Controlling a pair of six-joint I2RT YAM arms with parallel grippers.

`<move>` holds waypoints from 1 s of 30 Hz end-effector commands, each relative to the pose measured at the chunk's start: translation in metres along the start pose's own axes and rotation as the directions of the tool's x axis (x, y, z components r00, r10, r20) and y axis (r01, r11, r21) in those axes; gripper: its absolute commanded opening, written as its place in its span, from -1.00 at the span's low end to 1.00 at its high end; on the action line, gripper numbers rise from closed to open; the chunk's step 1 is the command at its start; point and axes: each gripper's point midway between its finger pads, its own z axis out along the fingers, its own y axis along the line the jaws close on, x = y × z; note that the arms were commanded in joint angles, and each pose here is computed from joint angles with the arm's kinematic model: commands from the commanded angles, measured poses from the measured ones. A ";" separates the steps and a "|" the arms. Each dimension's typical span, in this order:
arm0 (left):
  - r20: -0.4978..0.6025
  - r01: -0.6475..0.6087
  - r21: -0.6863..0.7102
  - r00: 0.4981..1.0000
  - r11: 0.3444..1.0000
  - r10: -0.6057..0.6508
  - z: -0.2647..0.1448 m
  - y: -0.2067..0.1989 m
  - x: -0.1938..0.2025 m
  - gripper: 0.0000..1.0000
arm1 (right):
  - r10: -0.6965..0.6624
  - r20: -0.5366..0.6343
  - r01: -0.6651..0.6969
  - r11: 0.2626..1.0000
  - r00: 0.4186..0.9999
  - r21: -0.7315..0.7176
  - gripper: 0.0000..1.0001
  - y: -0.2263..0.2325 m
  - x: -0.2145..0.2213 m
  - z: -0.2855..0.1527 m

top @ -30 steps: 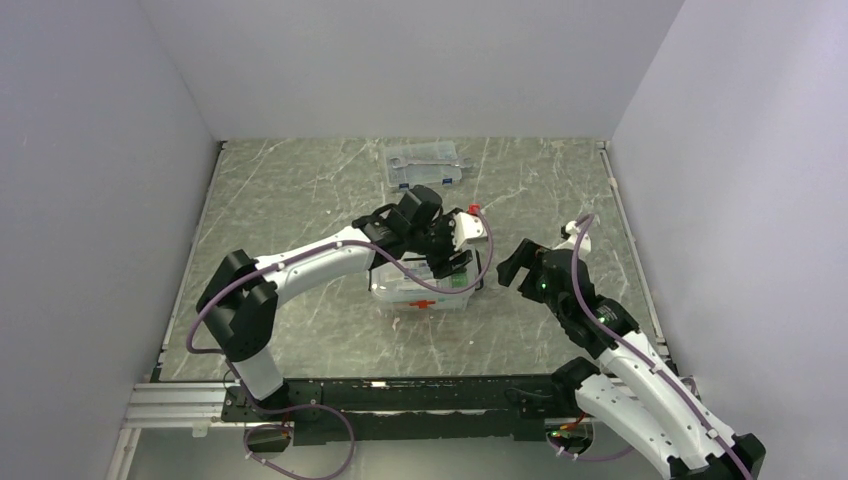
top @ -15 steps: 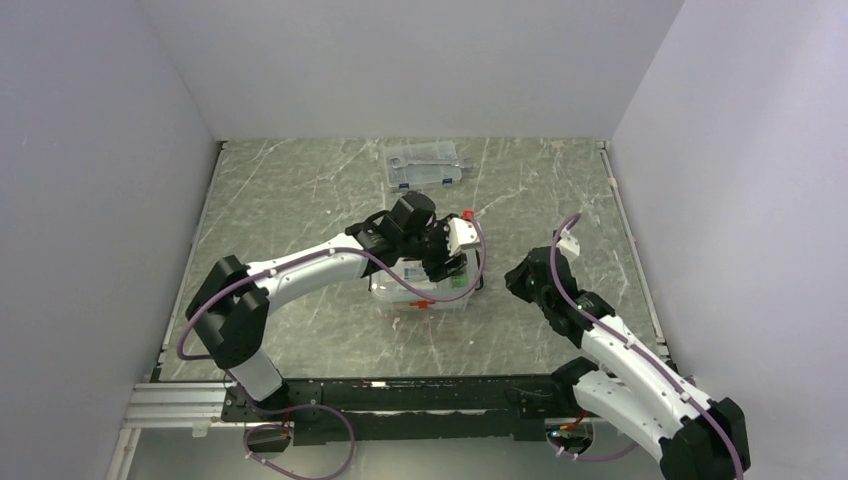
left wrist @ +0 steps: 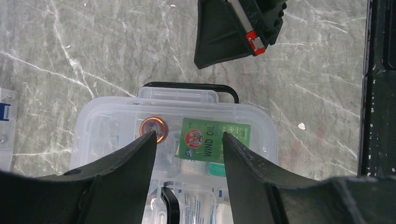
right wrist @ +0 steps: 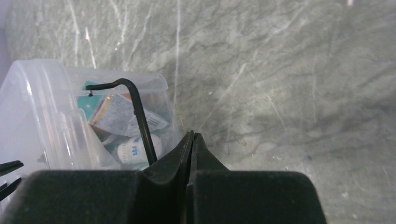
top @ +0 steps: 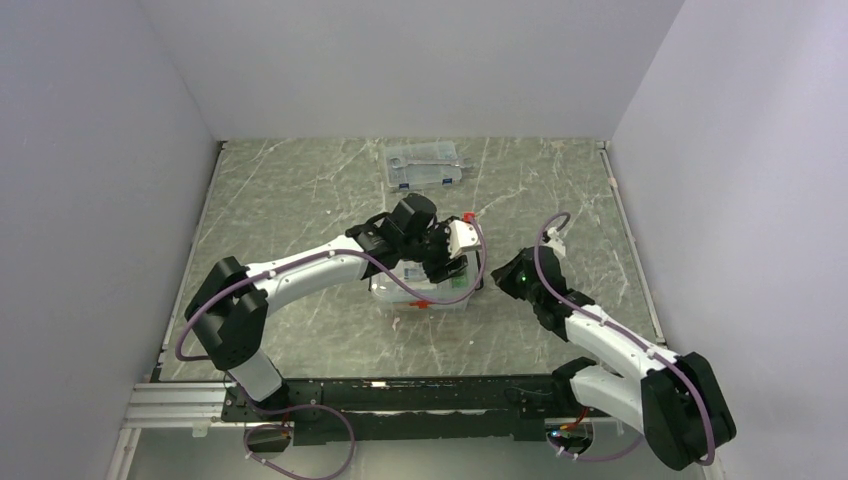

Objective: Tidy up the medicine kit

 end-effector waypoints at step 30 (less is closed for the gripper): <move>-0.143 0.042 0.032 0.989 0.999 -0.037 0.009 -0.020 0.036 0.13 | -0.043 0.048 0.059 0.900 0.998 -0.433 -1.00 0.053 -0.004 -0.004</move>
